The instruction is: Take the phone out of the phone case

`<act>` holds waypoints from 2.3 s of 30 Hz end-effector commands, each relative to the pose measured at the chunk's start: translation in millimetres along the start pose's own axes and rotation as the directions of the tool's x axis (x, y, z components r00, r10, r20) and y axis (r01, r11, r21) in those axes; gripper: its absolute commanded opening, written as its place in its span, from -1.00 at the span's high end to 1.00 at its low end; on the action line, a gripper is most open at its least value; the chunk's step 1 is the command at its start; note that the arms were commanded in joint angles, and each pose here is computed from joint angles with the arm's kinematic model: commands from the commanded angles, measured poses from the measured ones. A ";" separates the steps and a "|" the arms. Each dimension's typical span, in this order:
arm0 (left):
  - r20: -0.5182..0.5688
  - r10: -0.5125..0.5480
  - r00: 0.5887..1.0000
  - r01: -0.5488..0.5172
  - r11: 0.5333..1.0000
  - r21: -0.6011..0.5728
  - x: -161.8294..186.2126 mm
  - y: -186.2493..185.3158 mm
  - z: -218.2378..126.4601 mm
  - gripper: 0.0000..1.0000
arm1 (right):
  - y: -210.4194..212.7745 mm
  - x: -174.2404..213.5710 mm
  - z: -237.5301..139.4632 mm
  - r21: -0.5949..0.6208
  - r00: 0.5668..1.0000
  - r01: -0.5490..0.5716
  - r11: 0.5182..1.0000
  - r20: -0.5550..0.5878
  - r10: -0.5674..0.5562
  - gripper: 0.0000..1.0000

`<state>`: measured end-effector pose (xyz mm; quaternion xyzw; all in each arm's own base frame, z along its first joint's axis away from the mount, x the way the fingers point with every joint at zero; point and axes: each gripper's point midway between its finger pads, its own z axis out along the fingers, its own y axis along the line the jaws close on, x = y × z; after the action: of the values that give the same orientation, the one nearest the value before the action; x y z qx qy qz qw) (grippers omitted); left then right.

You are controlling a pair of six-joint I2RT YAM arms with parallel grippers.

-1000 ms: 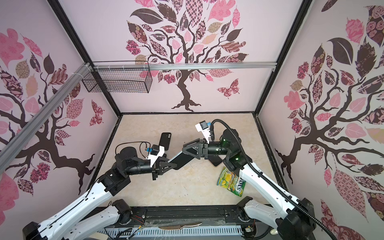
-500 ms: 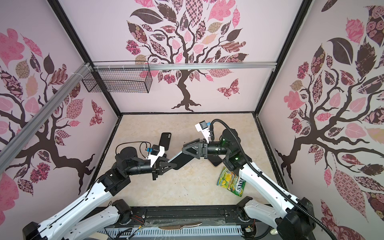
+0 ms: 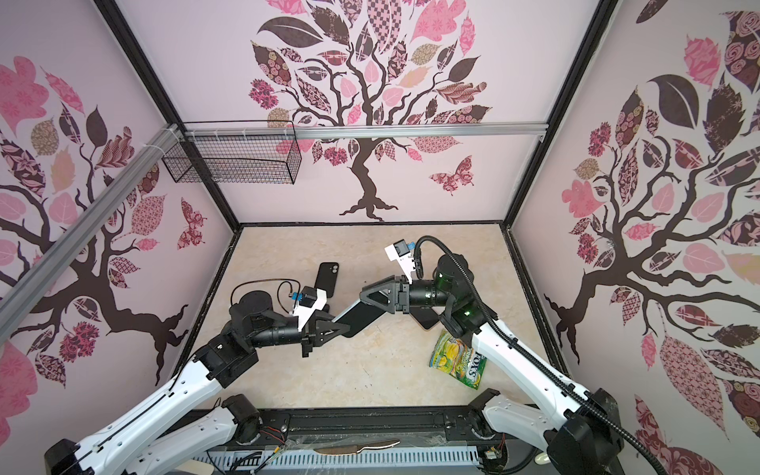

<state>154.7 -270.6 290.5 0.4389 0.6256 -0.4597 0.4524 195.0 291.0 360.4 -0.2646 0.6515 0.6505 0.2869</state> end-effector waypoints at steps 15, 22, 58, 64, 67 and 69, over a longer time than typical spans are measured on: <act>0.095 0.157 0.983 -0.161 0.986 0.032 -29.8 -14.8 -4.0 1.00 | -21.0 6.2 6.9 0.044 0.984 -0.176 0.983 -0.022 0.177 0.19; 0.071 0.203 0.977 -0.203 0.979 0.000 -32.0 -11.3 -5.8 1.00 | -26.0 14.6 6.9 0.052 0.974 -0.219 0.974 -0.043 0.221 0.23; -0.022 0.434 0.901 -0.428 0.880 -0.207 -70.2 16.3 -17.6 1.00 | -47.9 37.4 4.0 0.093 0.939 -0.338 0.937 -0.032 0.342 0.34; -0.041 0.469 0.882 -0.464 0.853 -0.239 -77.6 20.0 -20.9 1.00 | -49.3 39.3 4.1 0.096 0.935 -0.349 0.932 -0.032 0.354 0.34; -0.043 0.477 0.878 -0.472 0.844 -0.255 -80.9 21.8 -22.5 1.00 | -49.8 39.3 3.8 0.096 0.935 -0.350 0.932 -0.031 0.354 0.35; -0.043 0.481 0.876 -0.474 0.840 -0.263 -82.0 22.8 -23.3 1.00 | -50.2 39.5 3.9 0.097 0.934 -0.351 0.931 -0.030 0.356 0.35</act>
<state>161.5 -257.3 274.1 0.5200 0.6463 -0.3351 0.4467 179.9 292.4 343.7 -0.2819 0.6380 0.6758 0.2383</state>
